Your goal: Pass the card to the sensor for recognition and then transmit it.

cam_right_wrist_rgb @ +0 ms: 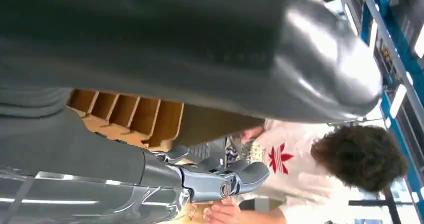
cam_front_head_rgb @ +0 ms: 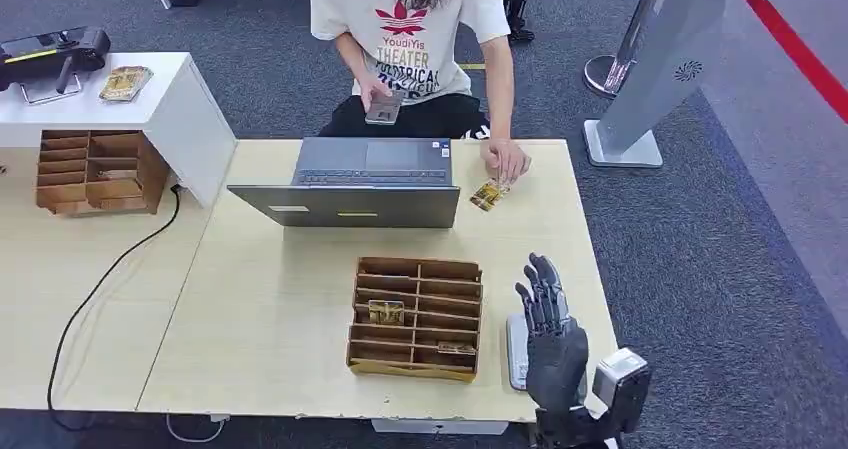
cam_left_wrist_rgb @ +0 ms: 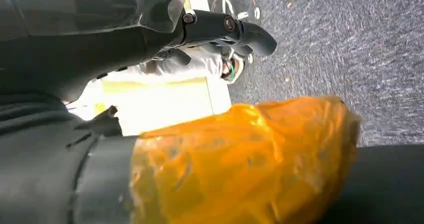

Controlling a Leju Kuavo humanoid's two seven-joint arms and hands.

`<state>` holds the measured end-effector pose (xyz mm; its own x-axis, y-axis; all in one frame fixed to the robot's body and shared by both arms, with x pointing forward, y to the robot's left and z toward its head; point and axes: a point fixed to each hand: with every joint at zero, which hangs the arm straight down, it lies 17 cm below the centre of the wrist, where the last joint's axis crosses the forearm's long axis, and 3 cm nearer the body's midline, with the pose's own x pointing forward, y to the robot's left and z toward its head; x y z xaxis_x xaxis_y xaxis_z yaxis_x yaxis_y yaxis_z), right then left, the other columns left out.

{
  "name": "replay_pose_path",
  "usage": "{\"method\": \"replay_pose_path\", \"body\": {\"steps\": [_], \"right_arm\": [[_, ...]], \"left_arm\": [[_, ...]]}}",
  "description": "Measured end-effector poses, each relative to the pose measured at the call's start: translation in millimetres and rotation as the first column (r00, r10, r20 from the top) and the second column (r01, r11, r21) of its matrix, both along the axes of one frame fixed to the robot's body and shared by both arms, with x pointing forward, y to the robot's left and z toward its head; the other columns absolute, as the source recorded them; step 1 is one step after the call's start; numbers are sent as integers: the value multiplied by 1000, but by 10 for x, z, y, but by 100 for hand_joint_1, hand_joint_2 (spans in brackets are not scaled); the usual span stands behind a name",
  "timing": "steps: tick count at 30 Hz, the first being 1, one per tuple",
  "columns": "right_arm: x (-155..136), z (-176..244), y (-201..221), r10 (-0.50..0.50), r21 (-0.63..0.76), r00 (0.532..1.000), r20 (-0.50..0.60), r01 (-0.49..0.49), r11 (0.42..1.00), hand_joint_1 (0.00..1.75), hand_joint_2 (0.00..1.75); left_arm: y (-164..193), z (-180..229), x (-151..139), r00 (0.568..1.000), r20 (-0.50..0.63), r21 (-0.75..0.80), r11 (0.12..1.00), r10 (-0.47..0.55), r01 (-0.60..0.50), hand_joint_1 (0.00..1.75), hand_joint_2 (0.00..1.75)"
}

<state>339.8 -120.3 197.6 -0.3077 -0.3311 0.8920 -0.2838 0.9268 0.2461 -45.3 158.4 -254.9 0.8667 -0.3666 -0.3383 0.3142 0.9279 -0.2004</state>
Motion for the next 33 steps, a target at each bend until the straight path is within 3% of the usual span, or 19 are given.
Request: {"method": "replay_pose_path", "body": {"steps": [6, 14, 33], "right_arm": [[30, -39, 340, 91, -39, 996, 9, -90, 995, 0, 0], [81, -39, 590, 158, -59, 987, 20, -157, 986, 0, 0], [103, -58, 682, 169, -62, 985, 18, -167, 984, 0, 0]], "left_arm": [[-147, 28, 4, 998, -9, -17, 998, 57, -58, 0, 0], [-178, 34, -4, 999, -9, -13, 999, 49, -49, 0, 0], [-157, 30, -6, 999, -7, -9, 999, 35, -35, 0, 0]]}}
